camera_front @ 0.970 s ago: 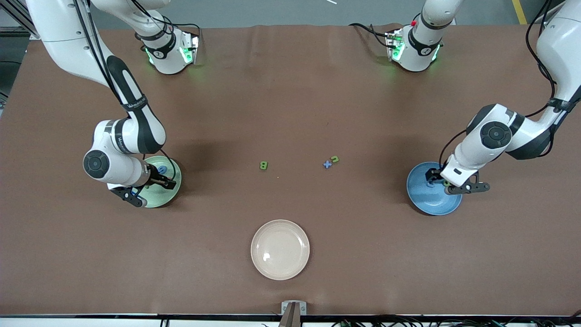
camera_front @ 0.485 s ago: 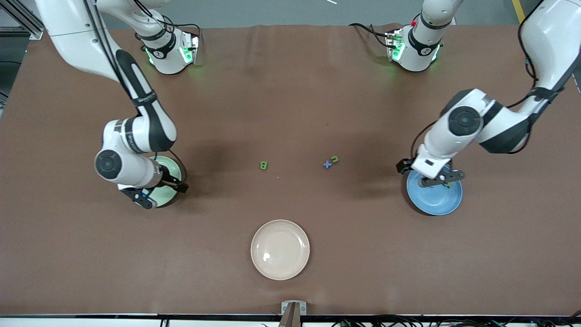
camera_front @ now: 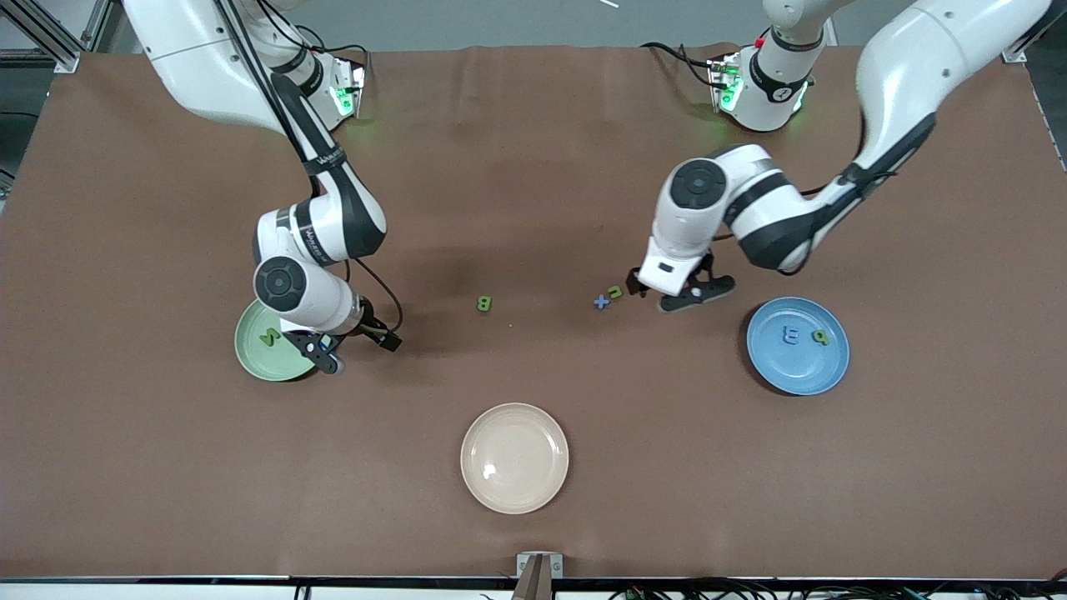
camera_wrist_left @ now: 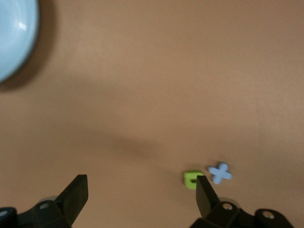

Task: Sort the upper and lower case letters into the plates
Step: 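Move the right gripper to the green B while the left gripper reaches the c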

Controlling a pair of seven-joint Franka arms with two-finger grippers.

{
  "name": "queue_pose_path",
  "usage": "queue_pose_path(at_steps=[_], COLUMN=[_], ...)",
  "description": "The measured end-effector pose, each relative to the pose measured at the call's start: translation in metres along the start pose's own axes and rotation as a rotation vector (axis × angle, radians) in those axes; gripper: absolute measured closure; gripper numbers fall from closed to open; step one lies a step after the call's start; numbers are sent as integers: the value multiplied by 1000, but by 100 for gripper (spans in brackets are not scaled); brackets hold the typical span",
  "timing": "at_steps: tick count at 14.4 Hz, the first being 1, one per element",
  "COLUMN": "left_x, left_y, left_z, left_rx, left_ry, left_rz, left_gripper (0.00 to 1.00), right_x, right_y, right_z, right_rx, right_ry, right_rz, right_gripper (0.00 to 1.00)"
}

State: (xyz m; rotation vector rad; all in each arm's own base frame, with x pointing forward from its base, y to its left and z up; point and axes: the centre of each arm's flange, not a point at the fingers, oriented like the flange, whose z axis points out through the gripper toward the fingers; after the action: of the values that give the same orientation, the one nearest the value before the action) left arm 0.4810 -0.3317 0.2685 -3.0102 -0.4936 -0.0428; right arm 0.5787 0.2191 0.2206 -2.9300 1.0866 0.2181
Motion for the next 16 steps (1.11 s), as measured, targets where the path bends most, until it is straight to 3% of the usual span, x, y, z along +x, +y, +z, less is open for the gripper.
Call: queue_pose_path(at_steps=[4,8,10,16], left_x=[-31,-41,-40,-37], left_y=[28,38,37,43], left_z=[31,51,58,72], left_rx=[57,63,60,65], left_ry=[9,-3,-14,-26], left_rz=[1,12,8,2], left_gripper=[0,0,0,0], right_x=[-30,-68,-87,-177], right_y=[-19,-39,-51,-94], right_z=[31,33,30,16], right_rx=[-4,0,8,38], right_ry=[7,15,26,75], right_rz=[82,111,47,-316], right_gripper=[0,0,0,0])
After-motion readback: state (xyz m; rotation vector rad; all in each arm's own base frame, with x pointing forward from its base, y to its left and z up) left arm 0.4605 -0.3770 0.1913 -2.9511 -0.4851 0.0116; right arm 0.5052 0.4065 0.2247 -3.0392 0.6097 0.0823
